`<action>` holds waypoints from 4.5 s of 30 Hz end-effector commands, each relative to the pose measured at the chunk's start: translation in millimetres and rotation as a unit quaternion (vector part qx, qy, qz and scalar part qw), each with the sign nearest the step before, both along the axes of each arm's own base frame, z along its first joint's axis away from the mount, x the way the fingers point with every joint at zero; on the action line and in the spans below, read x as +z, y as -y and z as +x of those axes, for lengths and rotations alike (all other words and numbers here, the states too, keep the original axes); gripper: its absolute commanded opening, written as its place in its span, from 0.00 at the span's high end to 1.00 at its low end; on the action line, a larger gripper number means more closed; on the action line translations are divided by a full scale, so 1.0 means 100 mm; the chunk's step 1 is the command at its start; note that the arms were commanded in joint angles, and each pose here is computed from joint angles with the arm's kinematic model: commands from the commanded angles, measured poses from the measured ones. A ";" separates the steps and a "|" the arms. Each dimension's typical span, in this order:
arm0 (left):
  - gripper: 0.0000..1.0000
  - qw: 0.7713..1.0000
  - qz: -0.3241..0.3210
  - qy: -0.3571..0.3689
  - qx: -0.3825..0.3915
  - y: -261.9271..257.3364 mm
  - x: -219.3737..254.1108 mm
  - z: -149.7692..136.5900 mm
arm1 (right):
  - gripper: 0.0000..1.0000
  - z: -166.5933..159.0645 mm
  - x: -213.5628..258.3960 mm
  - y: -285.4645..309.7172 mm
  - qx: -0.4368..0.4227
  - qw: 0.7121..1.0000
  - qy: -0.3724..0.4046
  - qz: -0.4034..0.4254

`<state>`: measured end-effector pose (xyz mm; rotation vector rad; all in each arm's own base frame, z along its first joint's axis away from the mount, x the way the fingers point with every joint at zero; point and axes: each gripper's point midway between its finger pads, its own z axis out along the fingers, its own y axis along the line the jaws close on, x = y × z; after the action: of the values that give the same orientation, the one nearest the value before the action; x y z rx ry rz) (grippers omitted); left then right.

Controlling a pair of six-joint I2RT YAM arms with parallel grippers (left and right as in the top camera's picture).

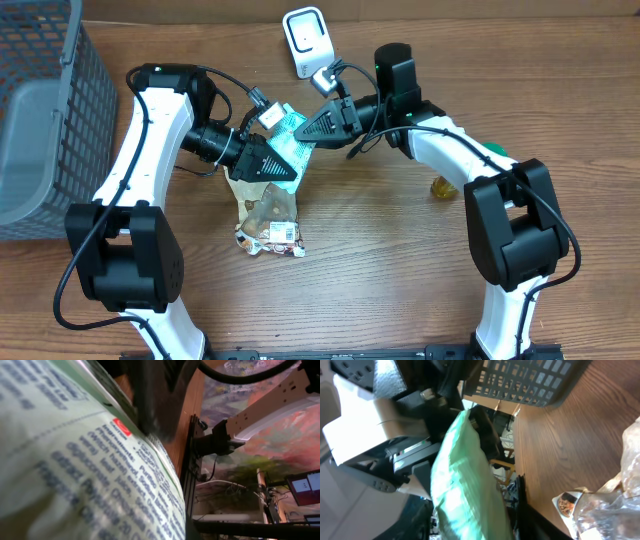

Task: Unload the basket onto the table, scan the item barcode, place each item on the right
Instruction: 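Hold the wipes pack up in front of the scanner with both grippers, then release the left gripper and lift the wipes pack with the right gripper, then swing the wipes pack right toward the jar and oil bottle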

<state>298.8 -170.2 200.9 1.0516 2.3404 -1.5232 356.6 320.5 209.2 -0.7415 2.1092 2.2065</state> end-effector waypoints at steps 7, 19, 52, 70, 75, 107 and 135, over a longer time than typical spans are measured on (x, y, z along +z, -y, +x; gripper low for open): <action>0.96 0.999 -0.014 0.031 -0.006 0.02 0.07 0.03 | 0.66 0.10 0.09 -0.02 -0.037 0.999 -0.020 -0.022; 0.96 0.999 -0.013 0.037 -0.006 0.02 0.05 0.05 | 0.67 0.29 0.15 0.03 -0.076 0.997 -0.007 -0.020; 0.00 0.999 0.031 0.012 0.005 -0.07 -0.06 0.05 | 0.96 0.69 0.13 0.03 -0.178 0.979 0.094 -0.021; 0.00 0.946 0.177 -0.050 0.265 -0.89 -0.46 0.91 | 0.96 0.80 -0.01 0.05 -0.207 0.964 0.161 -0.043; 0.00 0.891 0.275 -0.057 0.358 -1.37 -0.67 1.09 | 0.96 0.78 -0.04 0.06 -0.204 0.966 0.150 -0.048; 0.00 0.849 0.352 -0.042 0.392 -1.66 -0.78 1.14 | 0.97 1.89 1.27 0.32 -0.431 0.810 0.375 -0.134; 0.00 0.849 0.352 -0.042 0.392 -1.66 -0.78 1.14 | 0.96 2.59 0.33 0.02 -0.302 0.397 0.774 -0.390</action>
<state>410.0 -4.9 116.8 0.0200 2.9070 -0.4222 603.7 324.6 244.9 -0.9896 1.4318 -0.2928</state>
